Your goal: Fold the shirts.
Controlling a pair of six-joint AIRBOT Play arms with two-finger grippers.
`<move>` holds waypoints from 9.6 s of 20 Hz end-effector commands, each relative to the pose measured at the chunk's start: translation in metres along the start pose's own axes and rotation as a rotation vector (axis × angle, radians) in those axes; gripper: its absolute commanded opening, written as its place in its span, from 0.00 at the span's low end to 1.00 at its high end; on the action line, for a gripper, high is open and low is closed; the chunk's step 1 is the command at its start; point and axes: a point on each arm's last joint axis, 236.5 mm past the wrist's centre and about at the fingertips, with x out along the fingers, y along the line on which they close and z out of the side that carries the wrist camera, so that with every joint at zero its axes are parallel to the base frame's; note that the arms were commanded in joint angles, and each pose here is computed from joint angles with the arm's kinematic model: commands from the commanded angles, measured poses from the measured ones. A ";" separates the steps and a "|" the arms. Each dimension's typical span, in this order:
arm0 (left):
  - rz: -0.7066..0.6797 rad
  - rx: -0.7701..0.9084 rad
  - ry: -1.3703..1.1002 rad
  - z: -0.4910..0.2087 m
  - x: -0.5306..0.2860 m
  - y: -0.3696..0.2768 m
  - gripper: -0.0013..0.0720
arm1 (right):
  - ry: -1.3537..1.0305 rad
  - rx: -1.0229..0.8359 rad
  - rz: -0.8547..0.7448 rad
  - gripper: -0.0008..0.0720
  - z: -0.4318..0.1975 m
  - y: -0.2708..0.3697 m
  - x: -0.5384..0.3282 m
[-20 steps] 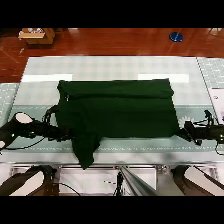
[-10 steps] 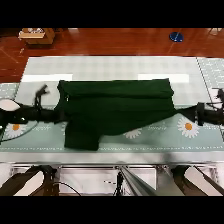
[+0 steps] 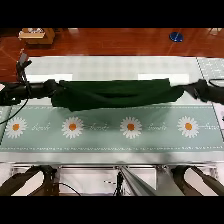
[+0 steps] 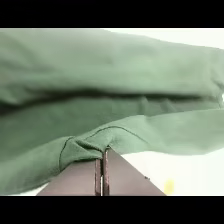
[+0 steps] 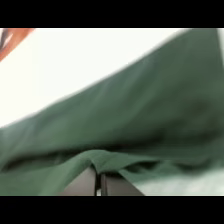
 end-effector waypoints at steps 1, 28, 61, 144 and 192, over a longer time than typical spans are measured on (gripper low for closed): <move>0.037 -0.058 -0.067 0.021 0.016 0.022 0.05 | -0.083 -0.057 -0.065 0.04 0.041 0.005 0.028; 0.010 -0.177 0.150 0.048 0.133 0.091 0.15 | 0.042 0.031 -0.209 0.04 0.019 -0.094 0.152; 0.167 -0.074 0.189 0.056 0.041 0.108 0.72 | 0.264 0.303 -0.080 0.51 -0.035 -0.115 0.158; 0.208 0.398 -0.118 0.063 -0.122 -0.066 0.06 | 0.269 -0.542 -0.027 0.57 -0.083 0.185 0.101; 0.486 0.459 0.022 0.061 -0.122 0.013 0.40 | 0.326 0.563 -1.231 0.04 -0.084 -0.149 -0.372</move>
